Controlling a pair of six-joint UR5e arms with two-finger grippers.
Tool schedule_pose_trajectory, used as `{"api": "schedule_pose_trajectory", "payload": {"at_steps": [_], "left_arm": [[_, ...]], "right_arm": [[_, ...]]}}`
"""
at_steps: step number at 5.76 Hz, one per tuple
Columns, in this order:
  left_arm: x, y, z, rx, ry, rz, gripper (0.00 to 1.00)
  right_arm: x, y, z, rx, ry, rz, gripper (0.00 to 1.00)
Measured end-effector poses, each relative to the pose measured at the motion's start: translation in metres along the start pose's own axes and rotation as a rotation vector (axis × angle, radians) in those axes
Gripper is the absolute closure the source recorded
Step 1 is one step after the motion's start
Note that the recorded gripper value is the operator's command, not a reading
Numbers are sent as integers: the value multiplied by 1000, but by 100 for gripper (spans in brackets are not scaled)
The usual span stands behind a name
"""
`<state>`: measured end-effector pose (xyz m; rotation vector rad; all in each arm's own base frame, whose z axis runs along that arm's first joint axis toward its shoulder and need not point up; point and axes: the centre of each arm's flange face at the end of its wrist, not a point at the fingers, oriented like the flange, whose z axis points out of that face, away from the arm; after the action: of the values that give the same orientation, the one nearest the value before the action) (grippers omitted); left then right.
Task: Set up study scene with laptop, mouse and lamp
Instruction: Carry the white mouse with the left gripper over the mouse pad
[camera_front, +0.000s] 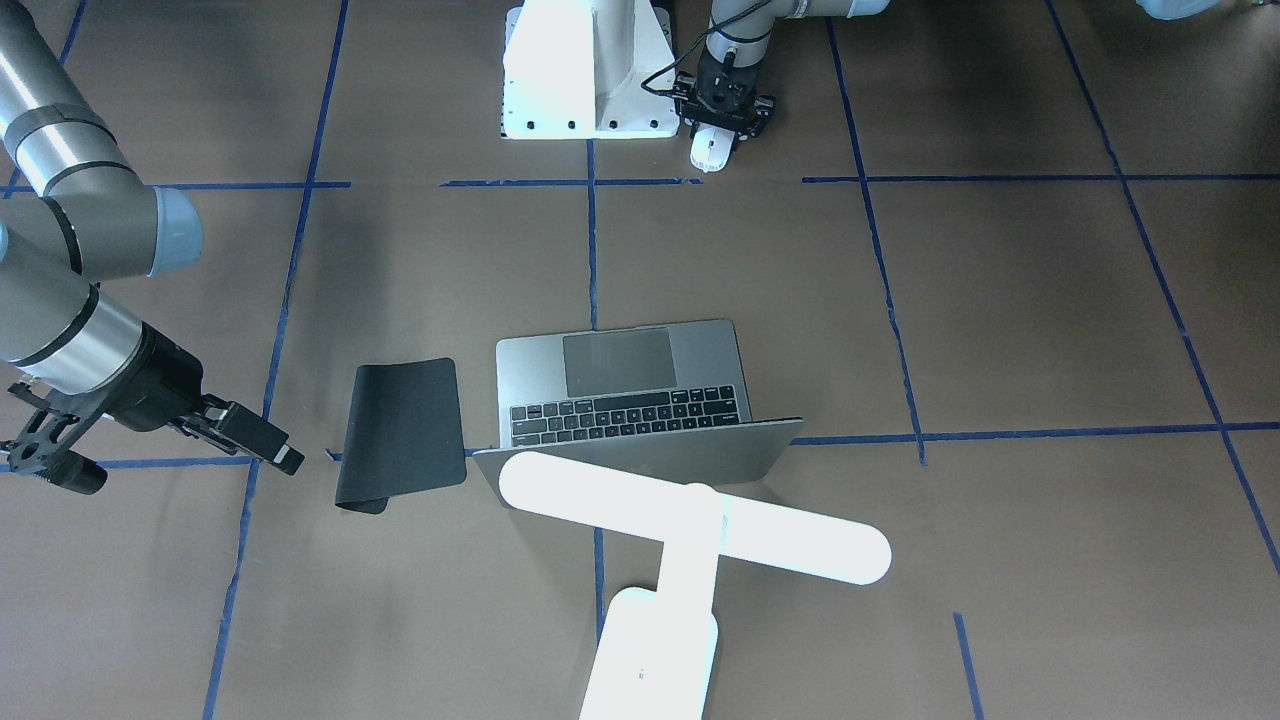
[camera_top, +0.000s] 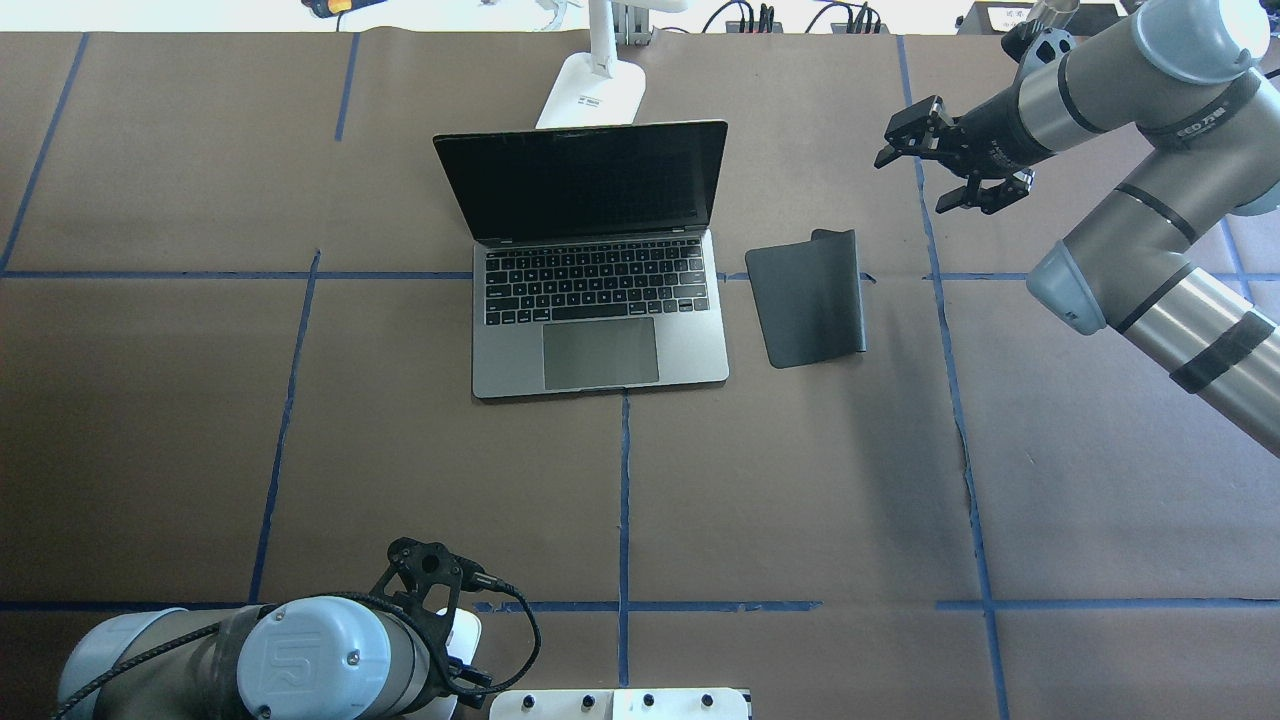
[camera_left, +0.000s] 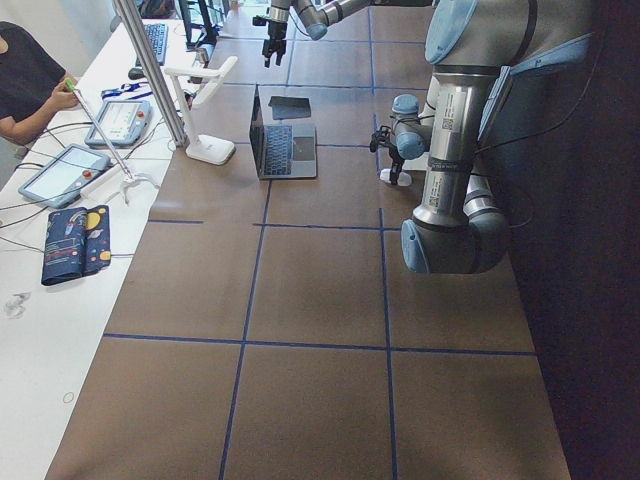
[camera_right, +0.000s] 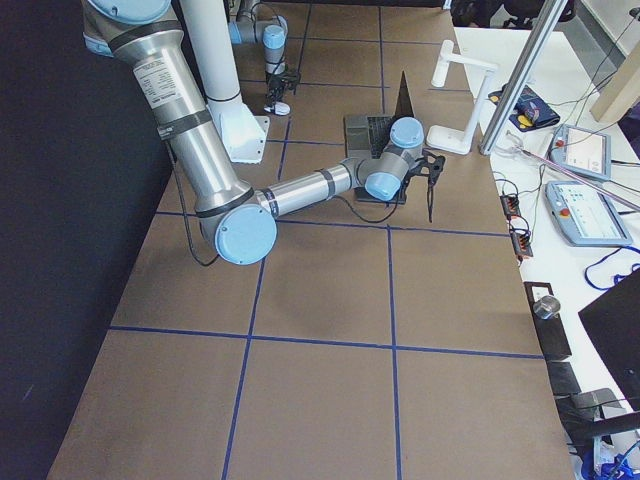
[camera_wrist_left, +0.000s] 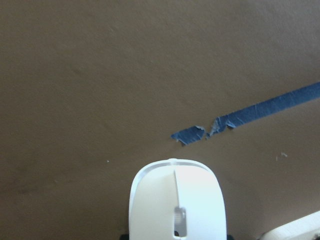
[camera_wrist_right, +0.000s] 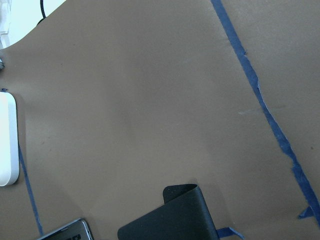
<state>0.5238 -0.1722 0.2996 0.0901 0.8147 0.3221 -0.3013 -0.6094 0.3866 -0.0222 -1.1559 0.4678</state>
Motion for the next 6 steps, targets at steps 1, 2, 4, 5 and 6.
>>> {"api": "schedule_pose_trajectory", "payload": {"at_steps": [1, 2, 4, 5, 6], "left_arm": [[4, -13, -19, 24, 13, -13, 81], [12, -32, -37, 59, 37, -30, 82], [31, -74, -62, 127, 76, -37, 85], [47, -101, -67, 158, 85, -43, 86], [64, -127, -70, 181, 90, -53, 86]], "right_arm": [[0, 0, -1, -1, -1, 1, 0], [3, -3, -5, -9, -2, 6, 0], [24, -22, -28, -29, -11, 31, 0], [38, -32, -41, -36, -13, 27, 0], [56, -41, -52, -43, -10, 14, 0]]}}
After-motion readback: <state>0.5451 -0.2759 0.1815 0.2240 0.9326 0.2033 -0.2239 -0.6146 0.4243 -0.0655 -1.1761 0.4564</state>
